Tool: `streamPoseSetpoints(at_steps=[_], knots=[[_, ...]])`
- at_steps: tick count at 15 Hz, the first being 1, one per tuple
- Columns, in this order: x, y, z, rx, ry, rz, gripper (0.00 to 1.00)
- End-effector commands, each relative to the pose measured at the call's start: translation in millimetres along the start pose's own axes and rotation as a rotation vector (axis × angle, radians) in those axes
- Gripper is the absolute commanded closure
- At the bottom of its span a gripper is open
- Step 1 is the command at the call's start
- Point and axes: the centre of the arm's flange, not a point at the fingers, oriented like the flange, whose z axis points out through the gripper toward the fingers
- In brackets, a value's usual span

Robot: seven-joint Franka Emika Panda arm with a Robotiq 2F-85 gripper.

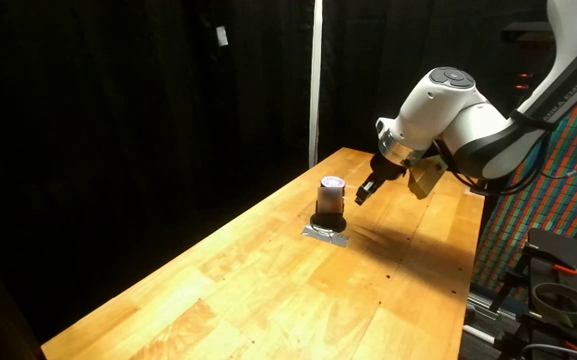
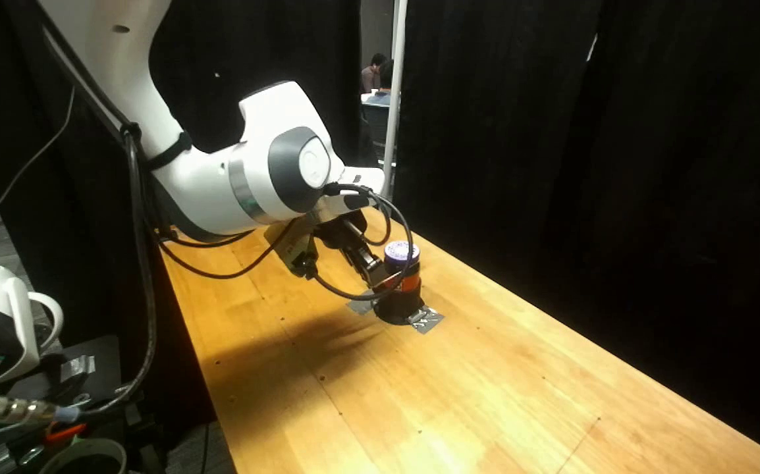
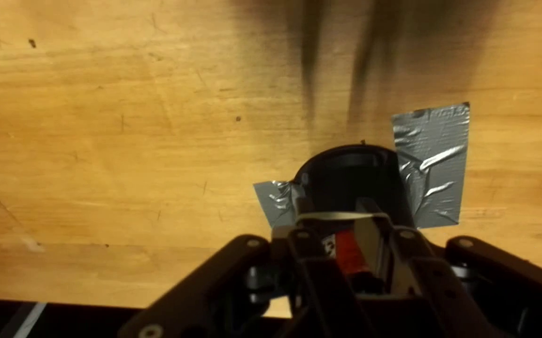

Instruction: Put the rubber band around the brown cup

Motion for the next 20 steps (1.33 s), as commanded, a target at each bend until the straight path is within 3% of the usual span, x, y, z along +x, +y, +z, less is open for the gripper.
streamPoseSetpoints(at_steps=[1,9,15,20], knots=[[-42.7,-7.6,6.2,-0.049,0.122,0.007,0.88],[-70.7,-42.4,22.0,-0.034,0.250,-0.001,0.87],[-86.1,-84.8,8.2,-0.174,0.399,-0.035,0.88],[-119.7,-89.7,25.2,-0.274,0.511,0.015,0.88]])
